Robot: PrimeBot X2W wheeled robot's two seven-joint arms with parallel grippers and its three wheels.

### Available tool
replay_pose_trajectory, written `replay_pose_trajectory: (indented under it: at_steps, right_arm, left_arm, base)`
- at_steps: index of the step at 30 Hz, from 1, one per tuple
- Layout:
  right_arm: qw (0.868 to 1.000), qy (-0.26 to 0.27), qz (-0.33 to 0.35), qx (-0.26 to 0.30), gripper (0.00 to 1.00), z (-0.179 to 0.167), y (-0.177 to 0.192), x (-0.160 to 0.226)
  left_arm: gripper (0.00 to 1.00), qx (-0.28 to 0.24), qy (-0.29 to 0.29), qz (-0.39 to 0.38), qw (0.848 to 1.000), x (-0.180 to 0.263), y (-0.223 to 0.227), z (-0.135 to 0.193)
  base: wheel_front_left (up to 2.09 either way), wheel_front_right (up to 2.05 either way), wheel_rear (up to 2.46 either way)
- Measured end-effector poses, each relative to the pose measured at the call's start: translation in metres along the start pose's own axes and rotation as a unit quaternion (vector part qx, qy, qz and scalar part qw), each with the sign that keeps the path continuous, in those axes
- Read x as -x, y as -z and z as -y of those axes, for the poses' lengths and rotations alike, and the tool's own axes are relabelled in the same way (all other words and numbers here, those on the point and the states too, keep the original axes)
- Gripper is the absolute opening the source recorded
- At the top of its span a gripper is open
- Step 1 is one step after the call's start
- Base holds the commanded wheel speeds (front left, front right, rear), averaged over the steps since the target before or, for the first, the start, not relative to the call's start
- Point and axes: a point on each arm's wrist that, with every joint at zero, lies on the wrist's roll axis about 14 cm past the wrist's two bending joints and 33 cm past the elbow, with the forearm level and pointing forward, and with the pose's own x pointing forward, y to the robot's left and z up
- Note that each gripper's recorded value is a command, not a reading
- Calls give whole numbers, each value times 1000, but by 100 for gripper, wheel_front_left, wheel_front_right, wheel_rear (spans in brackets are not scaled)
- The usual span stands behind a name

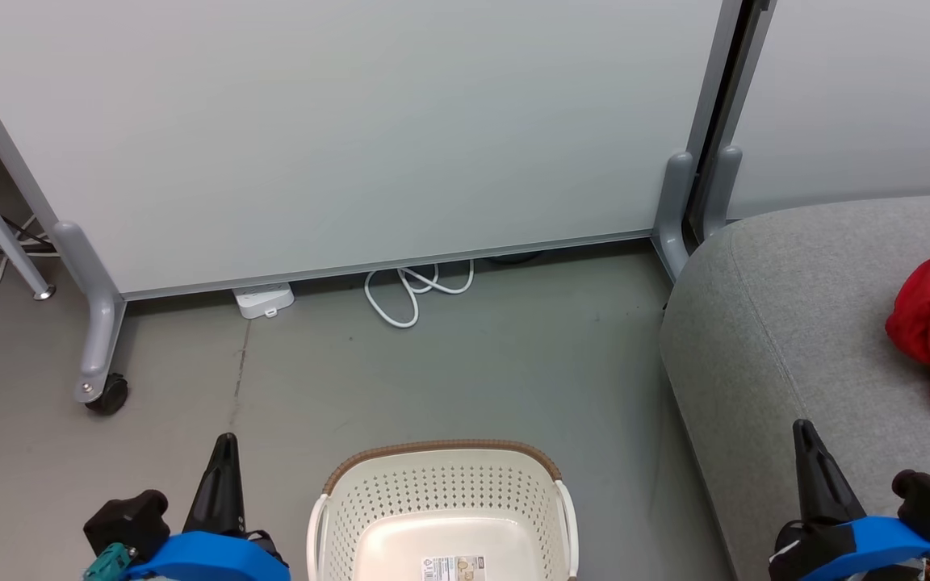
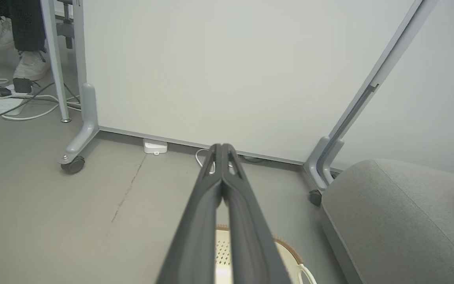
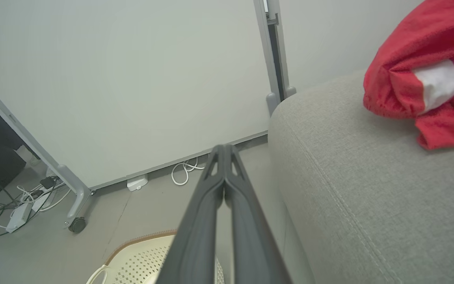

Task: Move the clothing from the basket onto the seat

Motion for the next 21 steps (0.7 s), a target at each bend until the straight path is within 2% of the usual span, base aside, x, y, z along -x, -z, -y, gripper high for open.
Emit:
replay_pose_trajectory:
  at_steps: [10, 21]
  right_arm:
    - [996, 14, -3, -87, 0, 3, -1, -1]
    - [985, 24, -1, -173, 0, 6, -3, -2]
  left_arm:
    - [0, 86, -14, 1, 996, -4, -5, -4]
    - [0, 170, -24, 4, 985, -7, -9, -8]
  base:
    - [0, 0, 0]
    - [0, 0, 0]
